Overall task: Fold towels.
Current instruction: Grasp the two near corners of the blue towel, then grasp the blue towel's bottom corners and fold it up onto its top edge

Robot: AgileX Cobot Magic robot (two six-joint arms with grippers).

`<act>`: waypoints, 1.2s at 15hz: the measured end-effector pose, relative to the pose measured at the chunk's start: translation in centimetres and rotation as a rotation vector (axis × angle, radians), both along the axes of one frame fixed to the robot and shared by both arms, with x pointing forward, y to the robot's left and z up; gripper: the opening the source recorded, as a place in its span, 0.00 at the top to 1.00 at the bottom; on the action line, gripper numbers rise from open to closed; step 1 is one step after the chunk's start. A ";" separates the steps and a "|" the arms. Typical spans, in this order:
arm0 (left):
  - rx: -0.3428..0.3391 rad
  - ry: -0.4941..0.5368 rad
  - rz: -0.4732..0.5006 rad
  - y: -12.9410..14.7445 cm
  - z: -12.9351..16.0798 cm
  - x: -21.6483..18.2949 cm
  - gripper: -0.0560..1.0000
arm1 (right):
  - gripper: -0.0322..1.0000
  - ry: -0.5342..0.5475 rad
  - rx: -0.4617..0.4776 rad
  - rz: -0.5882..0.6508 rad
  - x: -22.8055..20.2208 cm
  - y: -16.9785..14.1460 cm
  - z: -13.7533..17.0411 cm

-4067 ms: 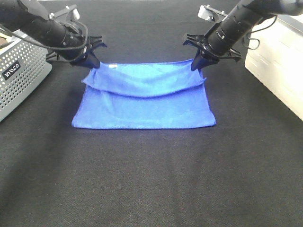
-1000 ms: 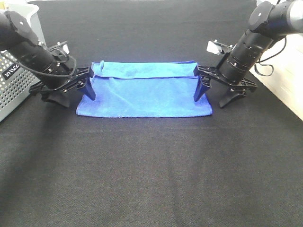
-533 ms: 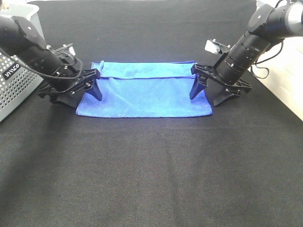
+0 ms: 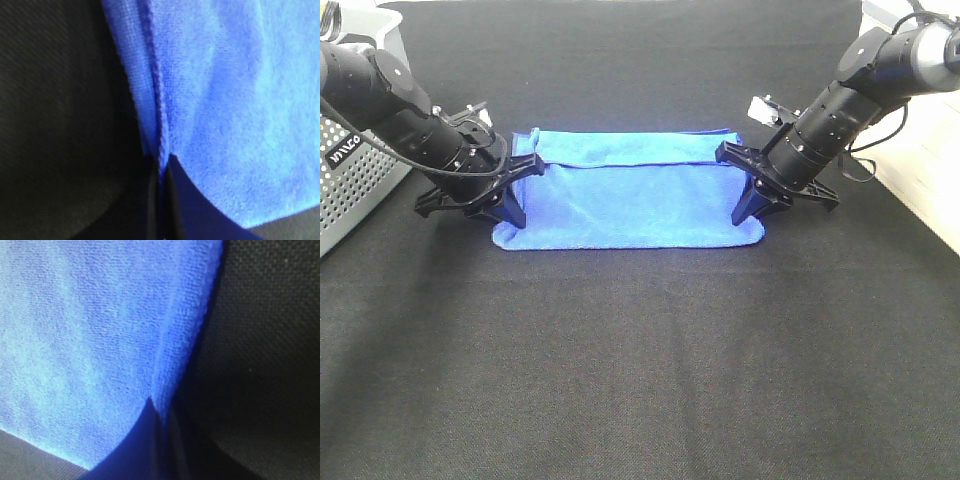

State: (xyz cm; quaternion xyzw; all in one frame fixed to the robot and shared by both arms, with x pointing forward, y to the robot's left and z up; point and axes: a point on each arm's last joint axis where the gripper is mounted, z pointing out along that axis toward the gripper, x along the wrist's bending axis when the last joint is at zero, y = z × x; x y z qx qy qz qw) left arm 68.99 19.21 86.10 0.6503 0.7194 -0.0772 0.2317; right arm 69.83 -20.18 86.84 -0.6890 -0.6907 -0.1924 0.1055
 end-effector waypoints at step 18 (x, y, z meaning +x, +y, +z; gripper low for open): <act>0.074 0.160 -0.142 1.9 3.4 -9.6 0.94 | 0.97 0.106 -0.013 0.058 -8.9 -0.9 2.0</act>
